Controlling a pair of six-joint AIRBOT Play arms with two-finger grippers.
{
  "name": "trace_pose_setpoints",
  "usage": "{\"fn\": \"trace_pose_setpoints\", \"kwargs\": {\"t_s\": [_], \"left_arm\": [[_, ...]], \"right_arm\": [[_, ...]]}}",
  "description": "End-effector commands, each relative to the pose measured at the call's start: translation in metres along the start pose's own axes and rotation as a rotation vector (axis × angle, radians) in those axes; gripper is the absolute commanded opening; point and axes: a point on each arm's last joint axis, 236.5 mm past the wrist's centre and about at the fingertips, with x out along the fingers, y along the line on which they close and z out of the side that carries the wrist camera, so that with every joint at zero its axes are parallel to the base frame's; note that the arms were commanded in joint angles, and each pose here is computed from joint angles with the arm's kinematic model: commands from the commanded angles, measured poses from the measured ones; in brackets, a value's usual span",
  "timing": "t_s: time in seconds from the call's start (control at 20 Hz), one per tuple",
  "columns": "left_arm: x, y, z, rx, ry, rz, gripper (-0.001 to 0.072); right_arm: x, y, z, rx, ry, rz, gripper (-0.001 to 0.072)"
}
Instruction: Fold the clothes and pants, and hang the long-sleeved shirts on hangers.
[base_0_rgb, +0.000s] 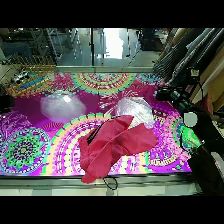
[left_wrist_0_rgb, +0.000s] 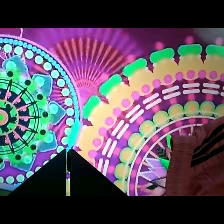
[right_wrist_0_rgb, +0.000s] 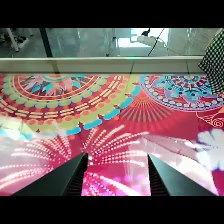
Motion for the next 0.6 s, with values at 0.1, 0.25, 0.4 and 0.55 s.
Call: {"fn": "trace_pose_setpoints", "kwargs": {"t_s": [0.1, 0.25, 0.4, 0.55], "left_arm": [[-0.0002, -0.0001, 0.0, 0.0, -0.001, 0.0, 0.0013], [-0.0002, -0.0001, 0.0, 0.0, -0.001, 0.0, 0.0013], [0.0007, -0.0012, 0.0055, 0.0, -0.021, -0.005, 0.0014], [0.0084, -0.0001, 0.0036, -0.004, 0.005, 0.001, 0.0013]], "right_arm": [[0.0002, 0.0004, -0.0005, 0.001, 0.001, 0.001, 0.0448], [0.0002, 0.0004, -0.0005, 0.001, 0.001, 0.001, 0.0448], [0.0002, 0.0004, -0.0005, 0.001, 0.001, 0.001, 0.0448], [0.0002, 0.0006, 0.0, 0.012, -0.001, 0.002, 0.0448]]}}
